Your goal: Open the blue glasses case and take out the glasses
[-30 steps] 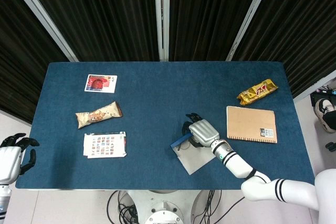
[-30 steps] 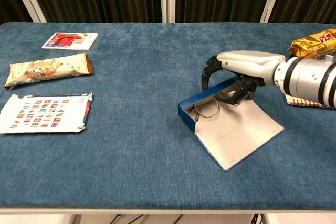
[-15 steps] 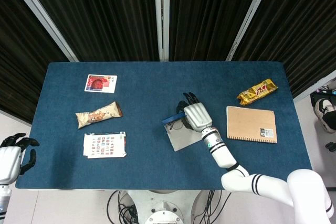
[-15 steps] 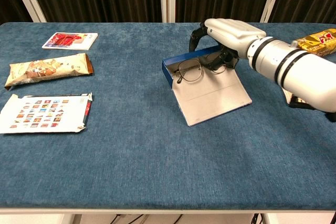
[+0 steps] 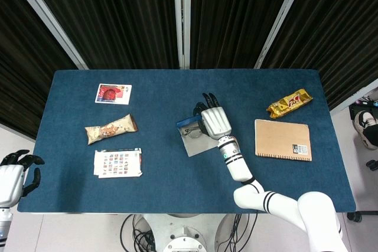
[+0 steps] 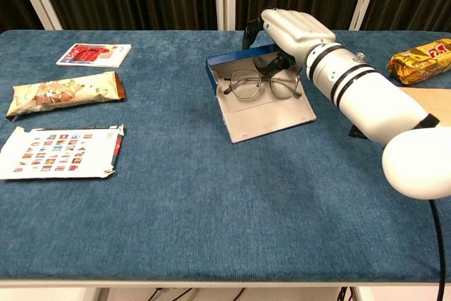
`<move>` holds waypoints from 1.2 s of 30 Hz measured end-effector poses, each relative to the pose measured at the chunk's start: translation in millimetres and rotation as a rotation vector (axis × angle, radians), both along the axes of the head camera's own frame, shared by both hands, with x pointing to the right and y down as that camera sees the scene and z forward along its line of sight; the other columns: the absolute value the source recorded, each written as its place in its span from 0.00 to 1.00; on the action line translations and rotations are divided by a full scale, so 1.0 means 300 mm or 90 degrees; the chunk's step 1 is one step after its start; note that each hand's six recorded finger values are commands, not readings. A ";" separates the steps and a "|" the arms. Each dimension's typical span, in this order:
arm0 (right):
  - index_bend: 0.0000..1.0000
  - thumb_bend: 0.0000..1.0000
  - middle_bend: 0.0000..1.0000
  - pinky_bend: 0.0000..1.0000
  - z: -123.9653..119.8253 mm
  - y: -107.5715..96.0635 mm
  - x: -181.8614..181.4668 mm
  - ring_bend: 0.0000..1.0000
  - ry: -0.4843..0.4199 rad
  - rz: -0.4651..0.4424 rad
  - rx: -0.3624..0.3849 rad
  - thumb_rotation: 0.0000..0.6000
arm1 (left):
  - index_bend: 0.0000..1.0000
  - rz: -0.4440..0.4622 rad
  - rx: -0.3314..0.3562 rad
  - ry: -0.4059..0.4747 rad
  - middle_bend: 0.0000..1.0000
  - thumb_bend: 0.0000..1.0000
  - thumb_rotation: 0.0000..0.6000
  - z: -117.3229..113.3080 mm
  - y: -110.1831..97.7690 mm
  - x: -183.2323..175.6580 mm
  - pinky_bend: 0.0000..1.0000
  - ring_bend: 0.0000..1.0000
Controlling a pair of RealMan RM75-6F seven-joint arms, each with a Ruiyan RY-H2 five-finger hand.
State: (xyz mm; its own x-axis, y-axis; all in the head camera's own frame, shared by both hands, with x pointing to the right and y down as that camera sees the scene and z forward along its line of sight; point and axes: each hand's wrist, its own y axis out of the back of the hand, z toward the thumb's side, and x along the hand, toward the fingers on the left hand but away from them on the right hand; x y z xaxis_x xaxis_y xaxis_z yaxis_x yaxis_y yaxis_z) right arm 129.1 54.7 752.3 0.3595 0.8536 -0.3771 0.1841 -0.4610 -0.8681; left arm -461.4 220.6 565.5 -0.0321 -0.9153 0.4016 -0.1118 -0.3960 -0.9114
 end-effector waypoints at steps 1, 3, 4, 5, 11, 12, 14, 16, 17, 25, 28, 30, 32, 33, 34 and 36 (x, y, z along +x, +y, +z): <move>0.63 0.46 0.29 0.00 0.005 -0.001 -0.004 0.00 0.000 -0.001 -0.005 1.00 | 0.45 0.000 0.000 0.000 0.44 0.57 1.00 0.000 0.000 0.000 0.24 0.21; 0.62 0.46 0.28 0.00 0.021 -0.005 -0.014 0.00 0.008 -0.007 -0.020 1.00 | 0.45 0.000 0.000 0.000 0.44 0.57 1.00 0.000 0.000 0.000 0.24 0.21; 0.61 0.45 0.28 0.00 0.029 -0.008 -0.018 0.00 0.014 -0.009 -0.026 1.00 | 0.45 0.000 0.000 0.000 0.44 0.57 1.00 0.000 0.000 0.000 0.24 0.21; 0.59 0.44 0.28 0.00 0.040 -0.014 -0.021 0.00 0.024 -0.011 -0.033 1.00 | 0.45 0.000 0.000 0.000 0.44 0.57 1.00 0.000 0.000 0.000 0.24 0.21; 0.15 0.35 0.18 0.00 0.079 -0.026 -0.035 0.00 0.059 -0.012 -0.077 1.00 | 0.45 -0.001 -0.001 0.000 0.44 0.57 1.00 0.000 0.000 -0.001 0.24 0.21; 0.10 0.34 0.16 0.00 0.077 -0.027 -0.038 0.00 0.059 -0.012 -0.079 1.00 | 0.45 -0.001 -0.001 0.001 0.44 0.57 1.00 0.000 0.000 -0.001 0.24 0.21; 0.06 0.33 0.14 0.00 0.062 -0.025 -0.043 0.00 0.049 -0.013 -0.082 1.00 | 0.45 -0.001 -0.001 0.001 0.44 0.57 1.00 0.000 -0.001 -0.001 0.24 0.21; 0.05 0.33 0.14 0.00 0.043 -0.020 -0.046 0.00 0.035 -0.013 -0.084 1.00 | 0.45 0.000 -0.001 0.002 0.44 0.57 1.00 0.000 0.000 -0.001 0.24 0.21; 0.05 0.33 0.14 0.00 0.029 -0.014 -0.045 0.00 0.025 -0.014 -0.086 1.00 | 0.45 0.000 -0.001 0.002 0.44 0.57 1.00 0.000 0.000 -0.001 0.24 0.21; 0.34 0.33 0.19 0.00 -0.058 0.107 0.039 0.00 -0.014 -0.038 -0.118 1.00 | 0.45 0.001 -0.001 0.000 0.44 0.57 1.00 -0.001 0.000 0.001 0.24 0.21; 0.38 0.33 0.19 0.00 -0.046 0.162 0.102 0.00 0.007 -0.042 -0.144 1.00 | 0.45 0.001 0.000 0.000 0.44 0.57 1.00 -0.001 0.001 0.001 0.24 0.21; 0.39 0.34 0.19 0.00 -0.027 0.178 0.111 0.00 0.012 -0.039 -0.157 1.00 | 0.45 0.000 0.000 -0.001 0.44 0.57 1.00 -0.001 0.001 0.001 0.24 0.21; 0.41 0.35 0.19 0.00 -0.006 0.191 0.111 0.00 0.018 -0.039 -0.169 1.00 | 0.45 0.000 -0.001 0.000 0.44 0.57 1.00 0.000 0.000 0.000 0.24 0.21; 0.42 0.36 0.20 0.00 0.002 0.195 0.110 0.00 0.020 -0.040 -0.172 1.00 | 0.45 0.000 -0.001 0.000 0.44 0.57 1.00 0.000 0.000 0.000 0.24 0.21; 0.42 0.36 0.20 0.00 0.009 0.198 0.109 0.00 0.022 -0.040 -0.174 1.00 | 0.45 0.000 -0.001 0.000 0.44 0.57 1.00 0.000 0.000 0.000 0.24 0.21; 0.43 0.38 0.20 0.00 0.019 0.201 0.108 0.00 0.024 -0.039 -0.177 1.00 | 0.45 0.000 -0.001 0.000 0.44 0.57 1.00 0.000 0.000 0.000 0.24 0.21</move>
